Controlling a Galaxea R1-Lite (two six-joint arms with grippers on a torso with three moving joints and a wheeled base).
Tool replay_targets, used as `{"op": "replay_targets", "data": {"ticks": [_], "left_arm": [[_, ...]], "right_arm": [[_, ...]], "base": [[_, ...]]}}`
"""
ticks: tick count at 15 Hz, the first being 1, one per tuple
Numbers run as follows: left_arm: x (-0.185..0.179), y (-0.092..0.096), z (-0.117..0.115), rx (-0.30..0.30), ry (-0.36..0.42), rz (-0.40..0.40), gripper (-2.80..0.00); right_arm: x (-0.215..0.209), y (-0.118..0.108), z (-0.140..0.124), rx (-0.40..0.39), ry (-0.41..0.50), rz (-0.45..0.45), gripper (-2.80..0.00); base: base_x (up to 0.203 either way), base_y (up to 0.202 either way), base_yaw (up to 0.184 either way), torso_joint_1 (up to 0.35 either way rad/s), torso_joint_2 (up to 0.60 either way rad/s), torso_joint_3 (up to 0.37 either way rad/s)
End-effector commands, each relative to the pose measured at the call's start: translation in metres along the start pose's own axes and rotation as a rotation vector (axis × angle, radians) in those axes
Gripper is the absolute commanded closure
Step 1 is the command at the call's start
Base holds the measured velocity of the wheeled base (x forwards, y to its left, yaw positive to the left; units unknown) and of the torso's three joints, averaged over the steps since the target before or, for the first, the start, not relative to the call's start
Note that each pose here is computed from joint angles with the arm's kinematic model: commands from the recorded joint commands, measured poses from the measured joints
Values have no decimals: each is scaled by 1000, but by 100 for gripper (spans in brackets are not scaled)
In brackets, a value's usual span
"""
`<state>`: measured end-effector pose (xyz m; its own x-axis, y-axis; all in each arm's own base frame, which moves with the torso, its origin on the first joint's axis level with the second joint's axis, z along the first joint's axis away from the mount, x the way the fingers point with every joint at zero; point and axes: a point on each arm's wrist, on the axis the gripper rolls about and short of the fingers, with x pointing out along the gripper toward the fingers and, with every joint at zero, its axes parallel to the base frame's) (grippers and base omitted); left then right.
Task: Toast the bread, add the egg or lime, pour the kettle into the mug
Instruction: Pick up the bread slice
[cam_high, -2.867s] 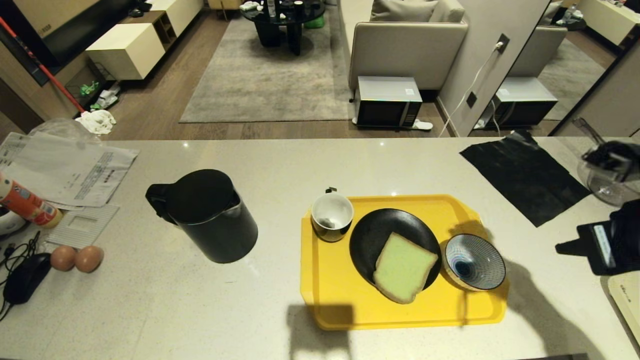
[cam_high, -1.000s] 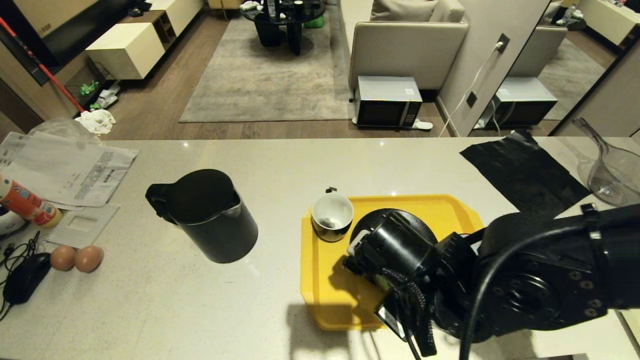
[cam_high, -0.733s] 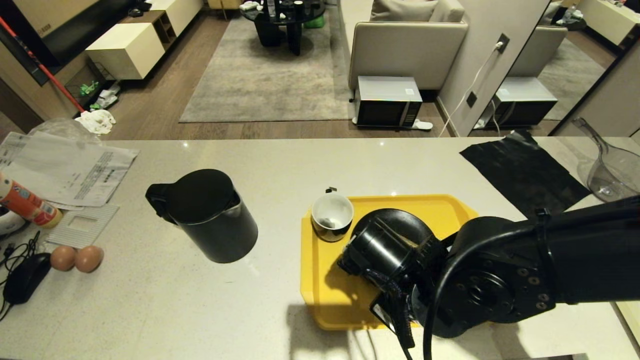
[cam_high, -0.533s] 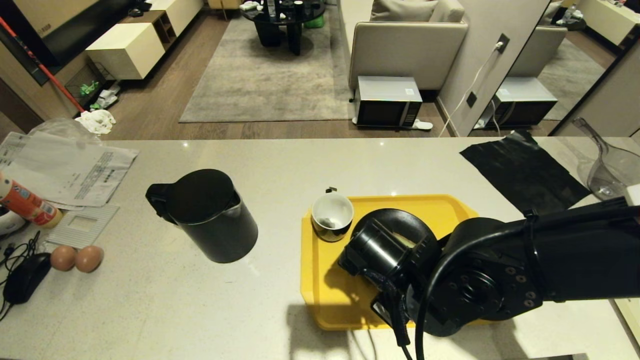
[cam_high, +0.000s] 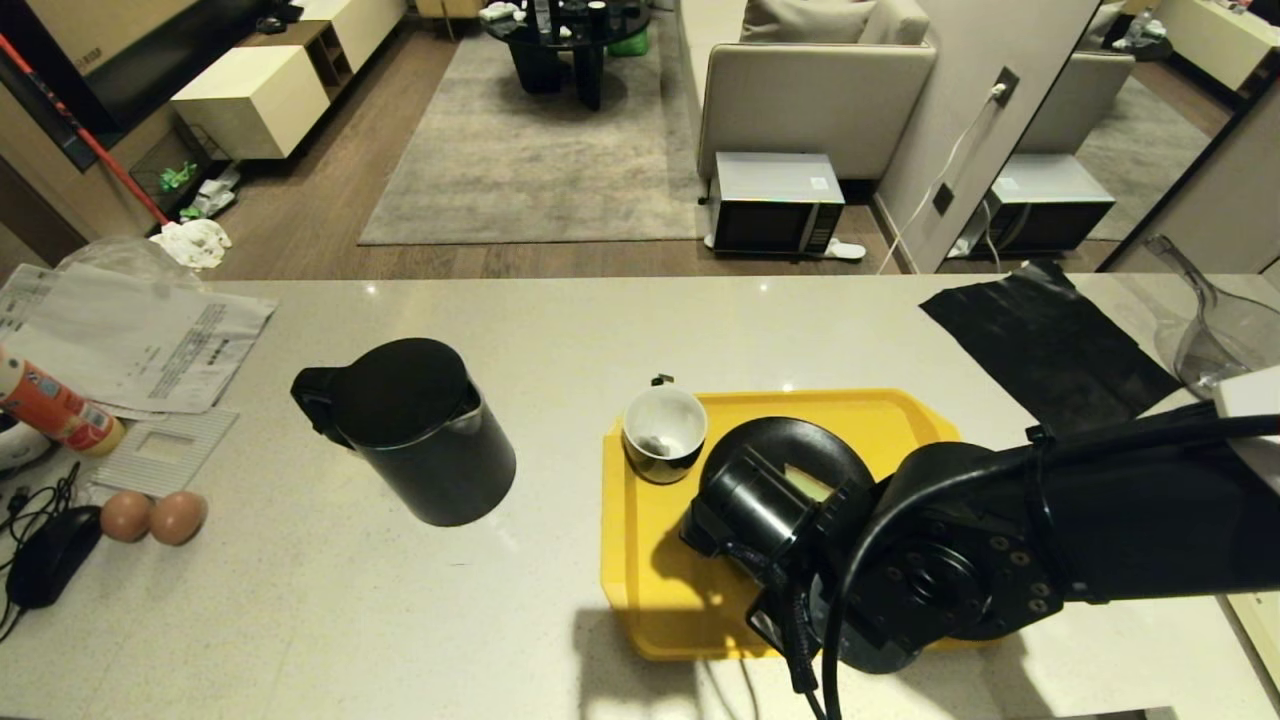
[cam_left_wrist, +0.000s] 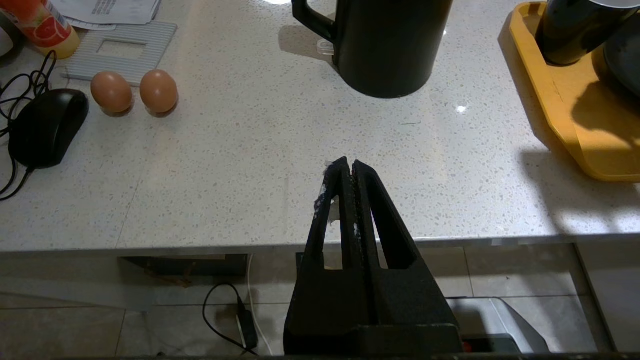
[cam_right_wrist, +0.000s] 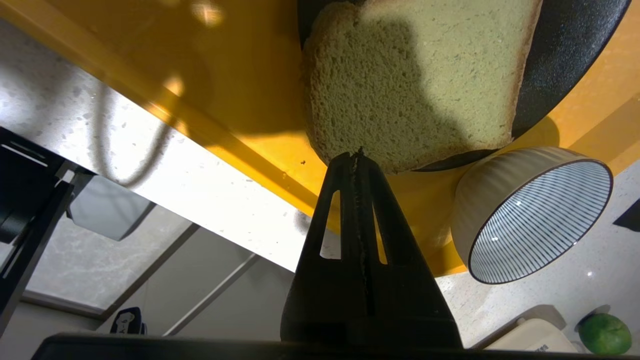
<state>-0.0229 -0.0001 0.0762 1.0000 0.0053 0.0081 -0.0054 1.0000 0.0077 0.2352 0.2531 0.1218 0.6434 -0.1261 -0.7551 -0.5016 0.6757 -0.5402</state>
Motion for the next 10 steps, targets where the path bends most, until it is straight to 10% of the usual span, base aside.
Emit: {"op": "replay_targets", "data": {"ticks": [1,7,8,10], "left_arm": [[0,0,0,0,-1,1,0],[0,0,0,0,-1,1,0],[0,0,0,0,-1,1,0],[0,0,0,0,-1,1,0]], "right_arm": [[2,-1,-1,-4,10,-5,0],[5,-2,-3,-6,22,-10,0],[6,-1,-5,-11,29,-21,-280],[8,1,-9,-16,42,-27,-280]], "base": [[0,0,0,0,0,0],[0,0,0,0,0,0],[0,0,0,0,0,0],[0,0,0,0,0,0]]}}
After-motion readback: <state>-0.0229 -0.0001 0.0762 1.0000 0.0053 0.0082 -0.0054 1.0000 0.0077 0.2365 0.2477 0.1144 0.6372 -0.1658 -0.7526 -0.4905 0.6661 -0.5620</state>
